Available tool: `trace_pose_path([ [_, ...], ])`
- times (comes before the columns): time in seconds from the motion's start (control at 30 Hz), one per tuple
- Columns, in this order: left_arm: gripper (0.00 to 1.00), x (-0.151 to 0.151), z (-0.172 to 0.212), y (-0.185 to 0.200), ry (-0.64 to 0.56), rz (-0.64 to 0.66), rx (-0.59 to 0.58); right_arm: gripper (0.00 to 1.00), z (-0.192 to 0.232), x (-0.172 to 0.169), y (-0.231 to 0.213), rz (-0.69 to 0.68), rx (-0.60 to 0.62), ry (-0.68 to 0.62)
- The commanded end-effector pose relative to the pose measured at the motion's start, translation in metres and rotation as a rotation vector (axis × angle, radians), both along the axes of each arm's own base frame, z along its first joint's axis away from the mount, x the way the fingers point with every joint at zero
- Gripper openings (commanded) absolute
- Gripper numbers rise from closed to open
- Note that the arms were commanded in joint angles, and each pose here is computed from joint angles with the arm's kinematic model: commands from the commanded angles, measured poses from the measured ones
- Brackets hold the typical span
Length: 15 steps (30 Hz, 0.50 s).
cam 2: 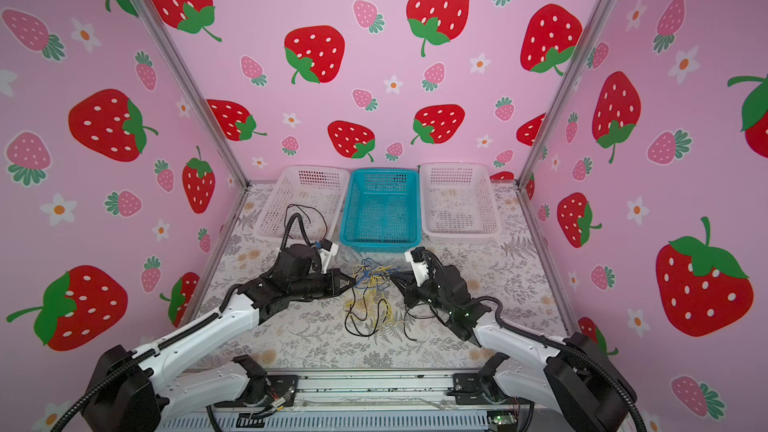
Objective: Untangle the cables
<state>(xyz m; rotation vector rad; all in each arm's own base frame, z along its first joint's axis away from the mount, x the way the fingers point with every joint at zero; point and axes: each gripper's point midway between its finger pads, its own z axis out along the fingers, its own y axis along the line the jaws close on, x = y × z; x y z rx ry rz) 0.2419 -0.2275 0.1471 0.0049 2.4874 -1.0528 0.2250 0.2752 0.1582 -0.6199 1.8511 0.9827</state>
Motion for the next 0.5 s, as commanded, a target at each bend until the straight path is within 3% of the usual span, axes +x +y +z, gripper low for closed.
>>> trace_pose_path([
  [0.0, 0.0, -0.001, -0.018, 0.026, 0.047, 0.08, 0.095, 0.04, -0.003, 0.008, -0.012, -0.056, -0.003, -0.005],
  [0.27, 0.0, -0.006, -0.012, 0.029, 0.009, 0.056, 0.094, 0.0, 0.017, 0.002, -0.016, -0.044, 0.047, -0.039],
  [0.47, 0.0, -0.006, -0.003, 0.019, -0.03, 0.025, 0.019, 0.32, 0.028, -0.022, 0.024, 0.181, 0.139, 0.027],
])
